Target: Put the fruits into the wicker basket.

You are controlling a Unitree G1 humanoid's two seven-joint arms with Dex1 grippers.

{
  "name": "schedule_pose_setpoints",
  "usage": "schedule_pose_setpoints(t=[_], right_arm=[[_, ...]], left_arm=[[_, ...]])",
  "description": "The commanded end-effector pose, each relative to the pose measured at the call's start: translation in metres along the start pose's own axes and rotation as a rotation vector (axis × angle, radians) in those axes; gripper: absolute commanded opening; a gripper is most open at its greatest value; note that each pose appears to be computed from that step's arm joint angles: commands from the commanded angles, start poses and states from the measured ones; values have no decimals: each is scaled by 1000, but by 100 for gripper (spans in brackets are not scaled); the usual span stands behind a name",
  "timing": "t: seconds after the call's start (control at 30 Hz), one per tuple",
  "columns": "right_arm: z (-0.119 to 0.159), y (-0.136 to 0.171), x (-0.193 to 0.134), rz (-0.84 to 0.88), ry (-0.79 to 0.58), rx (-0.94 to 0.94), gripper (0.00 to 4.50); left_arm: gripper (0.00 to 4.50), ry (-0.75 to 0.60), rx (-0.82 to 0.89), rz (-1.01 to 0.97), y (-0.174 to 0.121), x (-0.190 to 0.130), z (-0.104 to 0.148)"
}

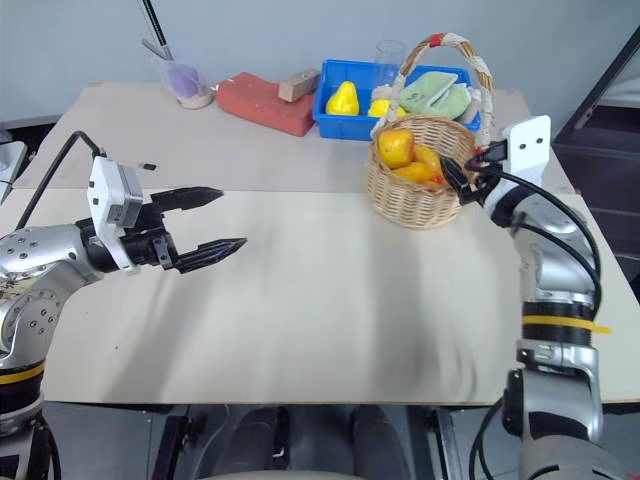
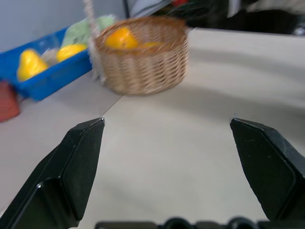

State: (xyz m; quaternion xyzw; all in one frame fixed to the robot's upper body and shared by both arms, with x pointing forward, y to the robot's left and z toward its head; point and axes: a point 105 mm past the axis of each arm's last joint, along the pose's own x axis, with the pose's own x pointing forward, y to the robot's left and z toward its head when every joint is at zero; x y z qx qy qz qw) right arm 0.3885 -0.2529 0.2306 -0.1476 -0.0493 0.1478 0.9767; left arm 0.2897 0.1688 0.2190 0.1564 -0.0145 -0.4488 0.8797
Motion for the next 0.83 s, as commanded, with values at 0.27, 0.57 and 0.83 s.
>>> schedule_pose_setpoints(t=[0.27,0.57,0.83], right_arm=[[11,21,-65,402,160,-198,449],[-8,31,-83,580,295,-217,449],[-6,29,-76,572,280,-219,449]], left_arm=[[450,330,80,283,24,-81,-48],[450,367,44,347,27,-107,-54],[450,339,46,342,32,-102,-49]])
